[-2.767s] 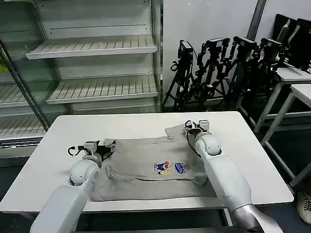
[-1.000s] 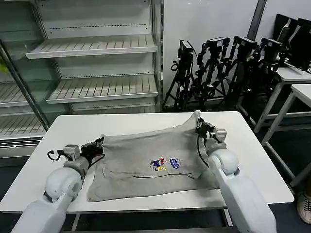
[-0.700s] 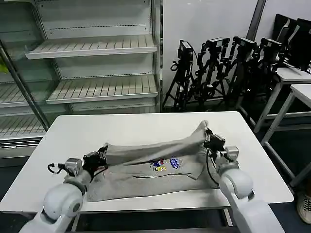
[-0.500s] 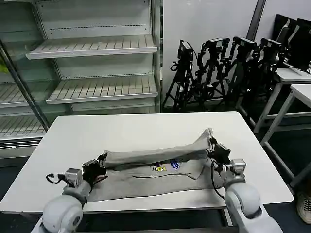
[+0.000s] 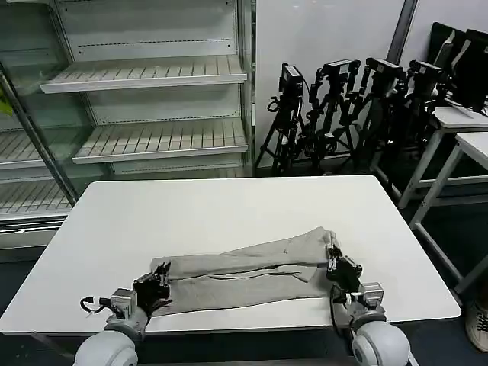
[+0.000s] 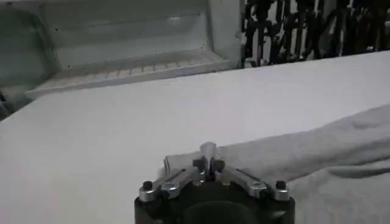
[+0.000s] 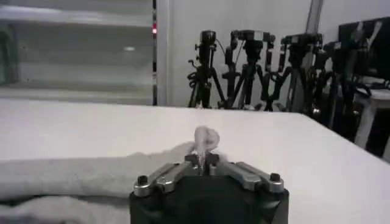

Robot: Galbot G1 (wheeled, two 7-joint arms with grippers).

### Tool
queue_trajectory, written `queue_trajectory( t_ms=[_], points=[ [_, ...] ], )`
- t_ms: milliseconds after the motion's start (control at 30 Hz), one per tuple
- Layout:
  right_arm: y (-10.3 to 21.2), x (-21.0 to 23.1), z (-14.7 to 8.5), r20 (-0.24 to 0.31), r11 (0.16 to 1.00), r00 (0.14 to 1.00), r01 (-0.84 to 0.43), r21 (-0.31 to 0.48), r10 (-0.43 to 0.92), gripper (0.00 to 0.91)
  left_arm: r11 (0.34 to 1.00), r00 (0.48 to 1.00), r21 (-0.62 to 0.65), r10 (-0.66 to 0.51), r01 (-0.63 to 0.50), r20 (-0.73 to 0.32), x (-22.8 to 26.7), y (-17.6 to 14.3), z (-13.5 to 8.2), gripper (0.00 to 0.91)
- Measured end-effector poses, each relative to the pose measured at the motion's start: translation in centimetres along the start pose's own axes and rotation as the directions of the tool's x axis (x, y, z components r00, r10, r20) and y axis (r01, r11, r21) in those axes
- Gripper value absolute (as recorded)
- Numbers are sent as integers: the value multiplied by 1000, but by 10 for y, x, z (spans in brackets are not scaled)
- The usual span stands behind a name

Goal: Fold and organize the clothes.

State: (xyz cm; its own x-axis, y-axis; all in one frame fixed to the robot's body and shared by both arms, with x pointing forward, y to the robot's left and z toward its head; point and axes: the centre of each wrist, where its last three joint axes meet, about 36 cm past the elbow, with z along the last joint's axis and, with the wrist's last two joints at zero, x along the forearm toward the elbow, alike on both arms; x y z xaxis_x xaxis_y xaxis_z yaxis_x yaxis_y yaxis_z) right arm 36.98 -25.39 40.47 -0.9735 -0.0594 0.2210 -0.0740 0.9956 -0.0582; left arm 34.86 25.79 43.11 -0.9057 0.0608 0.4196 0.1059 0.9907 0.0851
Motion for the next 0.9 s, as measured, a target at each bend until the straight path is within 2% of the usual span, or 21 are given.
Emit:
queue_trajectory(
  t_ms=[167,467,733,767,800,833,900],
  points=[
    [-1,13,-1,13,1000,1000,-15,-4,15,907,1000,1000,24,-16,16,10,2,-2,6,907],
    [-4,51,-7,41,999,998,-43,-10,44,907,989,995,134,-78,69,61,19,-8,2,907],
    [-5,78,-13,47,998,997,-62,-13,63,907,967,995,242,-96,83,41,15,-15,4,907],
    [-5,80,-14,47,998,997,-65,-15,65,907,964,995,251,-95,83,36,14,-16,5,776],
    [-5,83,-14,48,998,997,-66,-16,67,907,962,995,261,-94,84,29,12,-17,7,111],
    [-5,85,-15,49,998,996,-67,-16,68,907,959,995,269,-94,84,22,10,-18,9,20],
    [-5,89,-16,50,997,996,-71,-18,71,907,955,996,286,-87,81,9,8,-21,14,10]
  ],
)
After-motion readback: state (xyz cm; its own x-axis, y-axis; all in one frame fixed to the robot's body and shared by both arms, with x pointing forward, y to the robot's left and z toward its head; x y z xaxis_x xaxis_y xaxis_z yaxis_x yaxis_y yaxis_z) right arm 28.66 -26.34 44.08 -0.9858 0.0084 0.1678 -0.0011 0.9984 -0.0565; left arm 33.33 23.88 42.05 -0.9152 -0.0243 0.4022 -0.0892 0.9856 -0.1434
